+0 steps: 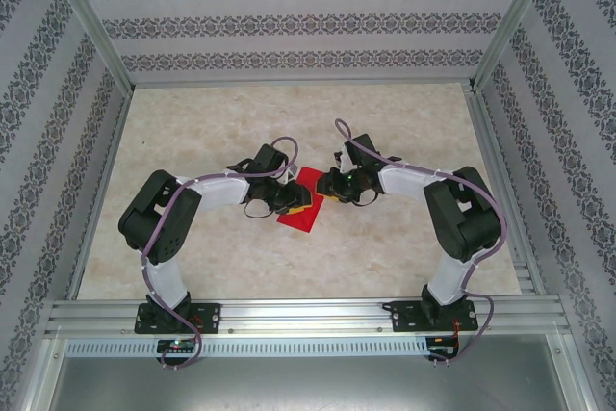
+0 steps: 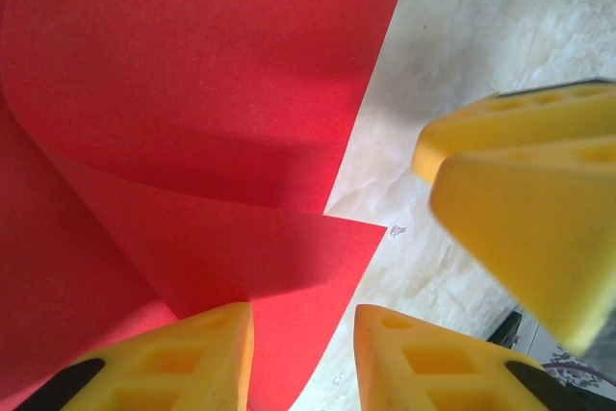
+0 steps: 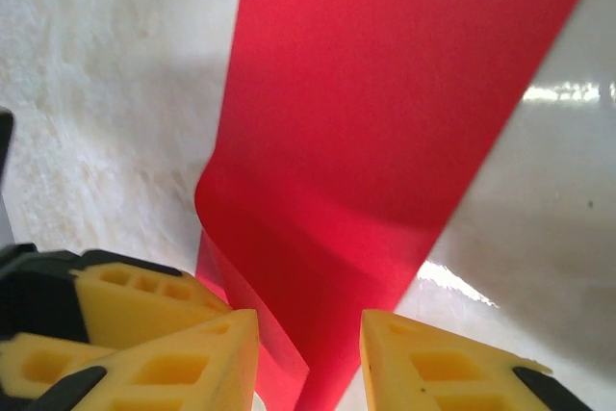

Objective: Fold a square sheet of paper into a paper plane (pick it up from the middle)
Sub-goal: Fold the triangle a second time at the center of the table.

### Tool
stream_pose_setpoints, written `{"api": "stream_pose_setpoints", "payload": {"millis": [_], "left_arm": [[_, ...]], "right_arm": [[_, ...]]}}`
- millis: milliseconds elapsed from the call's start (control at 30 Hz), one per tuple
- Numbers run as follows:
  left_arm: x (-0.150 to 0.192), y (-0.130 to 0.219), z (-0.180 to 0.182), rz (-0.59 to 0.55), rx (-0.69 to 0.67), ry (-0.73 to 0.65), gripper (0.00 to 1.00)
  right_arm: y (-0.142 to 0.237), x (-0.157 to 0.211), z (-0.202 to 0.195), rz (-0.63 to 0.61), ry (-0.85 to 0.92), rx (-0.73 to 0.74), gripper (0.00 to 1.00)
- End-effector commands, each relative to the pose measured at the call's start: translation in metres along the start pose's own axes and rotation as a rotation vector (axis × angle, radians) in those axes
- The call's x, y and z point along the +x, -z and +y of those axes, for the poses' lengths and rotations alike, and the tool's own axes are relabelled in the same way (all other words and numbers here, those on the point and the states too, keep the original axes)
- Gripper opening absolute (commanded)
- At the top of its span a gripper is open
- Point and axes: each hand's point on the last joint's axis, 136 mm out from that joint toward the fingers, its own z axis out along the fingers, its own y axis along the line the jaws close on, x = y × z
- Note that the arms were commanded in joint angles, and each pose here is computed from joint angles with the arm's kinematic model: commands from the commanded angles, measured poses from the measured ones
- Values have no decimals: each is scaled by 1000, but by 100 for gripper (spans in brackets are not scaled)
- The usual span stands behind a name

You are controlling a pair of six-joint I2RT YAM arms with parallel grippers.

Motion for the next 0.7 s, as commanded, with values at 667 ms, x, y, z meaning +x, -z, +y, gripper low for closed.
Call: {"api": "stream_pose_setpoints", "payload": {"millis": [667], "left_arm": [[-3,0,-7,-11,-6,-35,22]], "right_arm": [[-15,17,13,66,67,-62,16]]}}
